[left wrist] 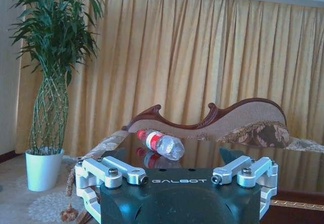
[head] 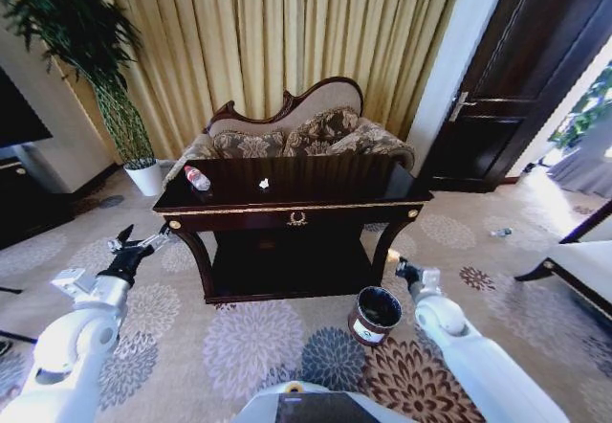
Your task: Move to the front of the table and place the trash on the table into the trash bin.
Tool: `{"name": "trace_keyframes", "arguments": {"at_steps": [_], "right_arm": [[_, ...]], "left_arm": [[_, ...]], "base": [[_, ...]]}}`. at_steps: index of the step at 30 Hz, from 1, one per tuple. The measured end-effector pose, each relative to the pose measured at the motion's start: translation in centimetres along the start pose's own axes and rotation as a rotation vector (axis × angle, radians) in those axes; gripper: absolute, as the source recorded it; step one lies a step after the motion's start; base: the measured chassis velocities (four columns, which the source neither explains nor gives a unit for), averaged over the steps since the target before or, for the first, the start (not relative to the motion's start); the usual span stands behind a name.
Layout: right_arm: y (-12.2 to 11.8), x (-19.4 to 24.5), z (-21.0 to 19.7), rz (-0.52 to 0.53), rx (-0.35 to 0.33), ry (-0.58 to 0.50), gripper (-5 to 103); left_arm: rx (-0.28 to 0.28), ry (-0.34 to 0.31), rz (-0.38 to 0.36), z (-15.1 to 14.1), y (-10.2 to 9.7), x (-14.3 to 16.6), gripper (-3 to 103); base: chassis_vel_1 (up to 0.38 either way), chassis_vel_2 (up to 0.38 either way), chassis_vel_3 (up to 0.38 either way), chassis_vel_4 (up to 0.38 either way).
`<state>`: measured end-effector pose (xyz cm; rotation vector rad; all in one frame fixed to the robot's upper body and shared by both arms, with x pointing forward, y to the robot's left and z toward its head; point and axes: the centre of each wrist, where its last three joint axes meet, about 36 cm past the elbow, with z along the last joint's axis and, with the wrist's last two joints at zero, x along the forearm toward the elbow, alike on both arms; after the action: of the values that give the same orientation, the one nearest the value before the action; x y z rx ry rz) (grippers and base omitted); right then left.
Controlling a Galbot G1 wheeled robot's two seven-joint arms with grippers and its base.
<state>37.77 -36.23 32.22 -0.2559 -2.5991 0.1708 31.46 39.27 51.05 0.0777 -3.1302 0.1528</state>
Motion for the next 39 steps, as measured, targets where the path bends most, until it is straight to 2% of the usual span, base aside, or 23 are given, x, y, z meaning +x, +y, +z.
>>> {"name": "trace_keyframes", "arguments": {"at_steps": [6, 11, 12, 14, 16, 17, 19, 21, 22, 25, 27, 28, 29, 31, 32, 36, 37, 39], "right_arm": [[0.0, -1.9, 3.6, 0.007, 0.034, 0.057, 0], [0.6, -2.2, 4.2, -0.002, 0.045, 0.064, 0], [0.9, -2.3, 4.2, -0.008, 0.053, 0.058, -3], [0.9, -2.5, 4.0, -0.008, 0.067, 0.045, 3], [0.8, -2.7, 3.7, -0.004, 0.073, 0.038, 3], [0.7, -2.9, 3.5, 0.0, 0.077, 0.032, 13], [0.6, -3.0, 3.3, 0.004, 0.08, 0.028, 13], [0.4, -3.2, 3.1, 0.011, 0.084, 0.021, 24], [0.4, -3.2, 3.1, 0.011, 0.084, 0.021, 24], [0.2, -3.5, 2.7, 0.022, 0.081, 0.006, 40], [0.2, -3.4, 2.4, 0.025, 0.073, -0.002, 40], [0.2, -3.4, 2.0, 0.024, 0.061, -0.012, 40], [0.3, -3.1, 1.0, 0.015, 0.031, -0.043, 51], [0.7, -2.5, -0.9, -0.015, -0.017, -0.1, 61], [0.7, -2.5, -0.9, -0.015, -0.017, -0.1, 61], [1.9, -0.3, -5.6, -0.11, -0.073, -0.237, 83], [1.9, -0.3, -5.6, -0.11, -0.073, -0.237, 83], [2.7, 1.1, -8.0, -0.154, -0.097, -0.304, 83]], "left_arm": [[0.0, -0.001, -0.004, 0.1, 0.2, 0.2, 100], [-0.001, -0.004, -0.005, 0.1, 0.4, 0.3, 100], [-0.002, -0.005, -0.005, 0.1, 0.4, 0.4, 100], [-0.004, -0.006, -0.005, 0.1, 0.4, 0.4, 100], [-0.005, -0.007, -0.005, 0.0, 0.4, 0.4, 100], [-0.005, -0.009, -0.006, 0.0, 0.4, 0.4, 100], [-0.005, -0.01, -0.006, 0.0, 0.4, 0.5, 100], [-0.006, -0.011, -0.008, -0.1, 0.5, 0.5, 100], [-0.006, -0.011, -0.008, -0.1, 0.5, 0.5, 100], [-0.007, -0.015, -0.014, -0.1, 0.6, 0.6, 100], [-0.007, -0.015, -0.015, -0.1, 0.7, 0.6, 100], [-0.007, -0.014, -0.016, -0.1, 0.7, 0.6, 100], [-0.007, -0.014, -0.017, -0.1, 0.7, 0.6, 100], [-0.006, -0.014, -0.017, -0.1, 0.7, 0.6, 100], [-0.006, -0.014, -0.017, -0.1, 0.7, 0.6, 100], [-0.004, -0.013, -0.01, -0.1, 0.5, 0.5, 100], [-0.004, -0.013, -0.01, -0.1, 0.5, 0.5, 100], [-0.004, -0.016, -0.005, -0.2, 0.4, 0.5, 100]], "base": [[0.0, 0.0, 0.0, 0.0], [0.0, 0.0, 0.0, 0.0], [0.0, 0.0, 0.0, 0.0], [0.0, 0.0, 0.0, 0.0], [0.0, 0.0, 0.0, 0.0], [0.0, 0.0, 0.0, 0.0], [0.0, 0.0, 0.0, 0.0], [0.0, 0.0, 0.0, 0.0], [0.0, 0.0, 0.0, 0.0], [0.0, 0.0, 0.0, 0.0], [0.0, 0.0, 0.0, 0.0], [0.0, 0.0, 0.0, 0.0], [0.0, 0.0, 0.0, 0.0], [0.0, 0.0, 0.0, 0.0], [0.0, 0.0, 0.0, 0.0], [0.0, 0.0, 0.0, 0.0], [0.0, 0.0, 0.0, 0.0], [0.0, 0.0, 0.0, 0.0]]}}
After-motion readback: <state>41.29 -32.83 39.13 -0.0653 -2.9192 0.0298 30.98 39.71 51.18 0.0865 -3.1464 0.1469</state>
